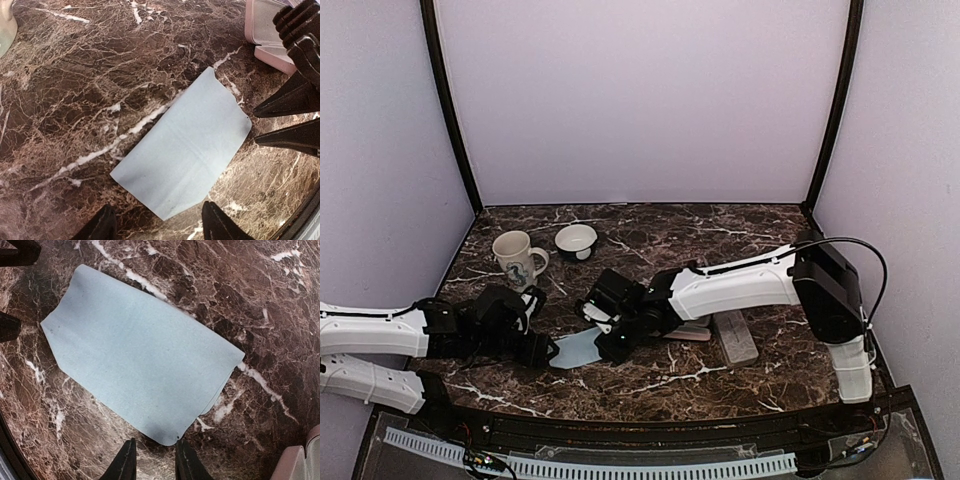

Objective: Organize the sunglasses
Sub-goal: Move the opened sunglasses case to the center of the board, then pick up the folded cleaning cloth from the center of the board.

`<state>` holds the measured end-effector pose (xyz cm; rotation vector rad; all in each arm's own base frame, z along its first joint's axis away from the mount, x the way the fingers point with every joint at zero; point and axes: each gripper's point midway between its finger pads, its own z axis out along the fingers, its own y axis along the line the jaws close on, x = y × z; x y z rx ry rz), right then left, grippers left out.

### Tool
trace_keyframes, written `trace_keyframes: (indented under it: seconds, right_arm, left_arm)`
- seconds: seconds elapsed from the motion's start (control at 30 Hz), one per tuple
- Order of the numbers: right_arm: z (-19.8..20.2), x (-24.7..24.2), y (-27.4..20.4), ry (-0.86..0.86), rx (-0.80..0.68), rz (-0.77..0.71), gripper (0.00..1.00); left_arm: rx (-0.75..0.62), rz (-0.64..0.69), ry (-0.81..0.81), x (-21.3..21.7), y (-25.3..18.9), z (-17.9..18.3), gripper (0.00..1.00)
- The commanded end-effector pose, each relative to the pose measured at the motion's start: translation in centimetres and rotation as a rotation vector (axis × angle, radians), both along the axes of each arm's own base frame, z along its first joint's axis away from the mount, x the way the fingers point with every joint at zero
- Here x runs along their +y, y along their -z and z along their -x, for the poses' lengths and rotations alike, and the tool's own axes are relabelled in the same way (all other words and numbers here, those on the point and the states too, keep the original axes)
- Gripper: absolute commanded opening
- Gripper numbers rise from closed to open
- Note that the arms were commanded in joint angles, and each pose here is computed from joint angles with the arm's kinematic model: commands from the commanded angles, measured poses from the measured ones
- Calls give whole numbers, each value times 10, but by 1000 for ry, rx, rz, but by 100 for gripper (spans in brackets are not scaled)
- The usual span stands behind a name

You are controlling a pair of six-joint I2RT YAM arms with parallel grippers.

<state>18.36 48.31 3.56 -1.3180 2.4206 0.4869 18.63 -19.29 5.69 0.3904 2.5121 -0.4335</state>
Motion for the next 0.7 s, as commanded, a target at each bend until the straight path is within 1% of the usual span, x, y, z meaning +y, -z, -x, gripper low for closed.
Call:
trace_keyframes:
  seconds: [0.0, 0.4, 0.5, 0.67]
  right_arm:
    - [2, 4, 6, -18, -28, 32, 28]
    - [4, 2, 18, -19, -50, 72, 25]
    - [4, 1, 20, -20, -53, 79, 22]
    - [3, 2, 20, -13, -56, 81, 13]
  left_arm:
    - [3, -12, -6, 3, 5, 2, 60]
    - [14, -6, -17, 6, 7, 5, 61]
    - [15, -6, -15, 6, 8, 6, 61]
    - [25, -7, 1, 6, 13, 9, 61]
